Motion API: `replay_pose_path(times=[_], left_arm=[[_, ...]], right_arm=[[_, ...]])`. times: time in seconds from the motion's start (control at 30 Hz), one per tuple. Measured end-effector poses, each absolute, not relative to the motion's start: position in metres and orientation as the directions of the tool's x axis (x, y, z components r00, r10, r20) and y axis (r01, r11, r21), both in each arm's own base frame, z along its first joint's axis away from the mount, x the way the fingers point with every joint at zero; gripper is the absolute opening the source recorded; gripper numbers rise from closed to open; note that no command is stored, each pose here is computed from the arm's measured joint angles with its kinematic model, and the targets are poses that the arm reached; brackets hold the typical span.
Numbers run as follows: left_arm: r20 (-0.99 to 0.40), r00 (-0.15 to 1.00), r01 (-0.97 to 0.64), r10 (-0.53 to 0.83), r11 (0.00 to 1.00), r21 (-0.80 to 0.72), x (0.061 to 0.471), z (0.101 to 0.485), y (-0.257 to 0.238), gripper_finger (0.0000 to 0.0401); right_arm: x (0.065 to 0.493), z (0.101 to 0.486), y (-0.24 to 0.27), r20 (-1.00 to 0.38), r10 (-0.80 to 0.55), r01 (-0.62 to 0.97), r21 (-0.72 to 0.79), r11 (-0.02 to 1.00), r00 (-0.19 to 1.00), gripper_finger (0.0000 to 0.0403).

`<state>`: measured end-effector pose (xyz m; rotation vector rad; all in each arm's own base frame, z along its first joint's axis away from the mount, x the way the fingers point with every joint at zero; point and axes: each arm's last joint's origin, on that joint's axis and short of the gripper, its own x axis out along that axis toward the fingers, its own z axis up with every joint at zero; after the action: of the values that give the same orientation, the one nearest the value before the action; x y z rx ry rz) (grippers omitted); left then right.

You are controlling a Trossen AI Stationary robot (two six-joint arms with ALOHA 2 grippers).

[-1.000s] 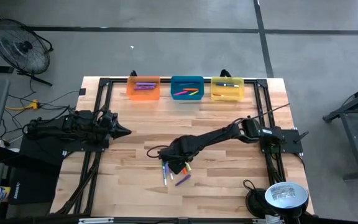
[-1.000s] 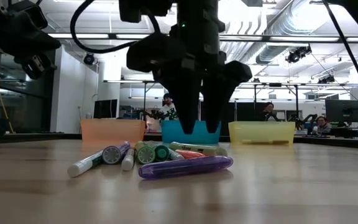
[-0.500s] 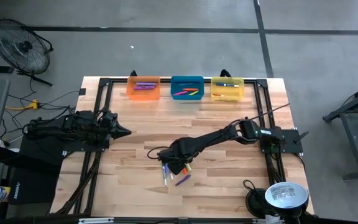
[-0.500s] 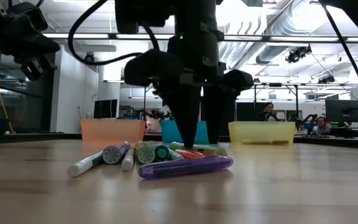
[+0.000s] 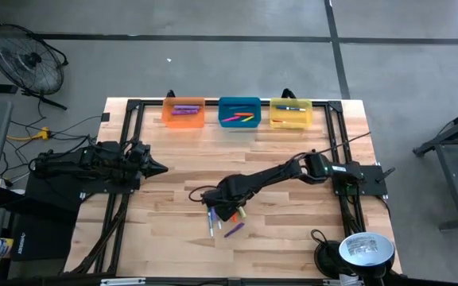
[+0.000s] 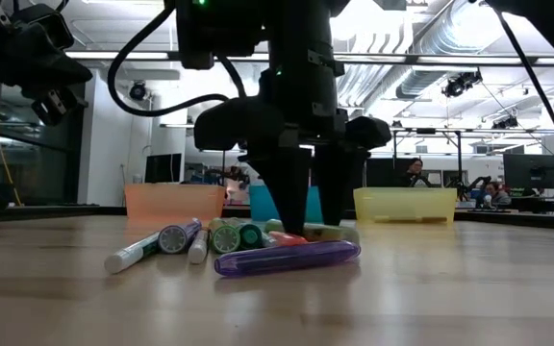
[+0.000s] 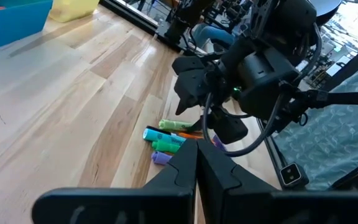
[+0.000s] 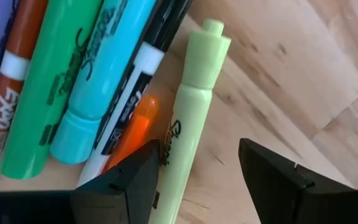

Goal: Pick & Place Markers
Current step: Put the light green highlighter into the orange bin

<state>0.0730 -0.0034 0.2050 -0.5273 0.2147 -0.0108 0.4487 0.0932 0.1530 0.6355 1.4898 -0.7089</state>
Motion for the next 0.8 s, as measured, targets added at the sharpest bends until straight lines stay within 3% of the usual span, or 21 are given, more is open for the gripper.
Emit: replay_pose_path(times=[0.47, 0.8], left_arm=[[-0.200, 0.978, -0.045, -0.065, 0.865, -0.500, 0.073, 0.205, -0.003, 0.0001], [-0.201, 0.977, -0.045, -0.066, 0.865, -0.500, 0.073, 0.205, -0.003, 0.0001]], right_arm=[[0.451, 0.152, 0.098, -1.000, 0.010, 0.747, -0.007, 0.664, -0.019, 0.0208], [0.436, 0.119, 0.116, -0.998, 0.068, 0.777, 0.036, 0.629, -0.009, 0.0208]])
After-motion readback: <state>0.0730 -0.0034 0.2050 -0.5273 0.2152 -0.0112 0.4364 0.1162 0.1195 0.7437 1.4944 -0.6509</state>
